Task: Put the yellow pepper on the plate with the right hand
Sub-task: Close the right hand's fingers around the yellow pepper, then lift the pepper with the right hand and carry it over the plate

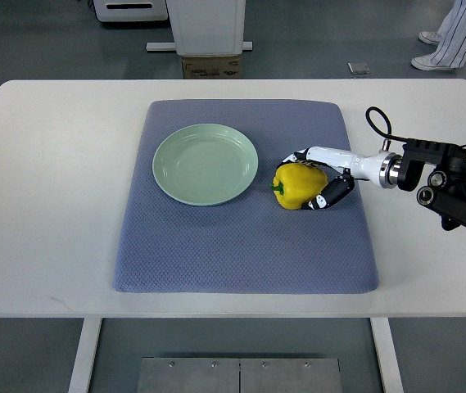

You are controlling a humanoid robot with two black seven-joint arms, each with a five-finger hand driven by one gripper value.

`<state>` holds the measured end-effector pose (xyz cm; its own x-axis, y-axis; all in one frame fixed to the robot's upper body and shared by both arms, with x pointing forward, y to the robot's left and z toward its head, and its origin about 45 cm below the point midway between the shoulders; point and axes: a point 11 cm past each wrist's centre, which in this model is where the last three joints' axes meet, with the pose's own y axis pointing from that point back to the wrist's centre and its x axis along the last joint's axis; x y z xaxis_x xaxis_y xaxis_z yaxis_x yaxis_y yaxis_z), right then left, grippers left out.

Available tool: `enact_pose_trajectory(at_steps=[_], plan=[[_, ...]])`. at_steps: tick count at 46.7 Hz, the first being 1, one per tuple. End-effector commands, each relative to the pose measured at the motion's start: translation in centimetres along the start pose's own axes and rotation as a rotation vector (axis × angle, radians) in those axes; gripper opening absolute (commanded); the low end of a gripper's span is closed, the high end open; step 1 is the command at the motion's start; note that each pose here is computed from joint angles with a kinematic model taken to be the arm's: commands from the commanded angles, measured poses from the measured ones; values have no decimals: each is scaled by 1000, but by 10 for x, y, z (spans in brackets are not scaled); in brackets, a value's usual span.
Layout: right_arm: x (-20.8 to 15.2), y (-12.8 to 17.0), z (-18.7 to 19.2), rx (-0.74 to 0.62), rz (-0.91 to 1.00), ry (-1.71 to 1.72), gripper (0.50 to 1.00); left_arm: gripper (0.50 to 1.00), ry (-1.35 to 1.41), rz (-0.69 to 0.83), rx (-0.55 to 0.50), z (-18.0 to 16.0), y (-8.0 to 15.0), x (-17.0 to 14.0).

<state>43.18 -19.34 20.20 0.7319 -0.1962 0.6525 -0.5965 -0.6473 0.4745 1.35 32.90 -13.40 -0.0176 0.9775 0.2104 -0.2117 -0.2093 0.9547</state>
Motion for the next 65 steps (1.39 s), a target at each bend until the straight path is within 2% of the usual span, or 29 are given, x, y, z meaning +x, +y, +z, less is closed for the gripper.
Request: enact_pose_trajectory(at_steps=[1, 5, 9, 12, 13, 21, 32, 41, 50, 65], plan=[[1, 0, 2, -7, 4, 0, 801, 1000, 0, 0, 0, 0, 0, 0], [1, 0, 4, -11, 6, 0, 751, 1000, 0, 0, 0, 0, 0, 0], [2, 1, 5, -15, 13, 1, 659, 1000, 0, 0, 0, 0, 0, 0], [4, 1, 5, -16, 17, 0, 529, 1000, 0, 0, 0, 0, 0, 0], [5, 1, 5, -17, 18, 3, 500, 1000, 0, 0, 0, 0, 0, 0], [15, 2, 1, -8, 40, 6, 500, 1000, 0, 0, 0, 0, 0, 0], [48, 0, -26, 37, 103, 23, 500, 1000, -1, 2, 2, -1, 0, 1], [61, -21, -61, 64, 119, 63, 500, 1000, 0, 0, 2, -1, 0, 0], [60, -49, -92, 88, 114, 86, 500, 1000, 0, 0, 0, 0, 0, 0], [26, -89, -145, 124, 48, 100, 500, 1000, 0, 0, 0, 0, 0, 0]])
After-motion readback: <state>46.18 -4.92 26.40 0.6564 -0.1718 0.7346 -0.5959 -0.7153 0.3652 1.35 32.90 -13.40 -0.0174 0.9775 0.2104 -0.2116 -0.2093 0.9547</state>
